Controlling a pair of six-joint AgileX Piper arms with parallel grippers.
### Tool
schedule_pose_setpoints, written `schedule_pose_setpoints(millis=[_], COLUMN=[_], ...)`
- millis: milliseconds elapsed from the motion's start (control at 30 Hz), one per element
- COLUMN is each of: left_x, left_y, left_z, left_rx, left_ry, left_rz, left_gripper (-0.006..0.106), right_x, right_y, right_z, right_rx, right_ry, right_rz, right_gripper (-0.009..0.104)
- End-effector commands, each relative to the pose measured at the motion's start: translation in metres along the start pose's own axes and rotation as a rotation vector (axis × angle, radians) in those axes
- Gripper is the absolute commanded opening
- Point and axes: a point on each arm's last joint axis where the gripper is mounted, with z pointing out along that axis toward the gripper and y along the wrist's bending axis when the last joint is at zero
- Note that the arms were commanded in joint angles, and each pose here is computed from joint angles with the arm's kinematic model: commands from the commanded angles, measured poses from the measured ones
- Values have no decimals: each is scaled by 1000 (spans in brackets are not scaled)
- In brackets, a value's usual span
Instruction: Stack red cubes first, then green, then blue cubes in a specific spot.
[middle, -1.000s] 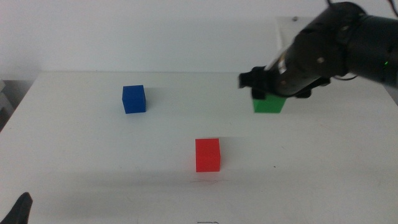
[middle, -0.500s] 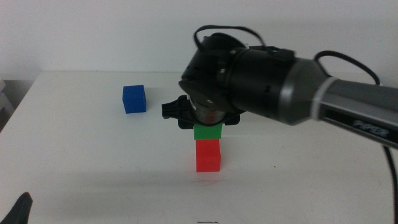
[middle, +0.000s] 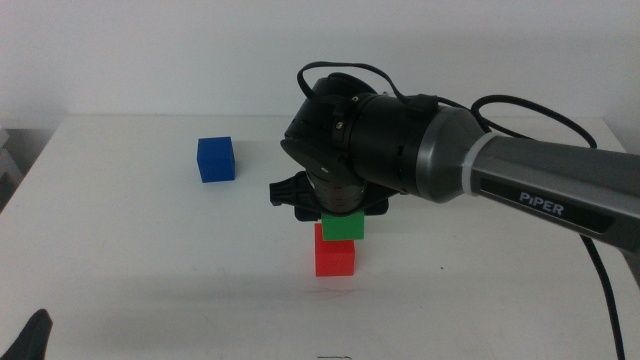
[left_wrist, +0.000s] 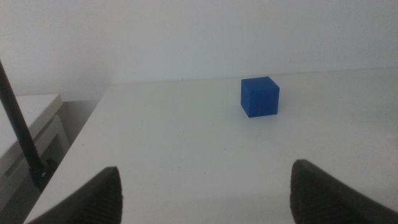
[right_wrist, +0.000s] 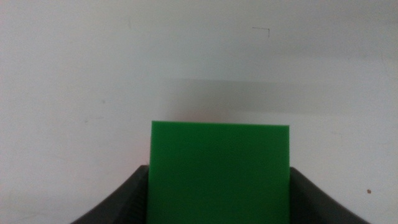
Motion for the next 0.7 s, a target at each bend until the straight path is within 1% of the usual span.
schedule_pose_setpoints(millis=[0,200,667], left_x=[-9,-9,-9], left_y=[0,0,0], left_z=[-2,-2,-2], left_rx=[6,6,6], left_ry=[-103,-103,-103], left_rz=[-16,-16,-16], left_gripper=[91,91,91], right_x=[-18,-17,-13], right_y=[-8,-3,2], right_z=[-27,-21,-7], right_rx=[-39,-67,-52], right_ry=[-90,-83,-65], right_rz=[12,6,-8], right_gripper=[-1,-1,-1])
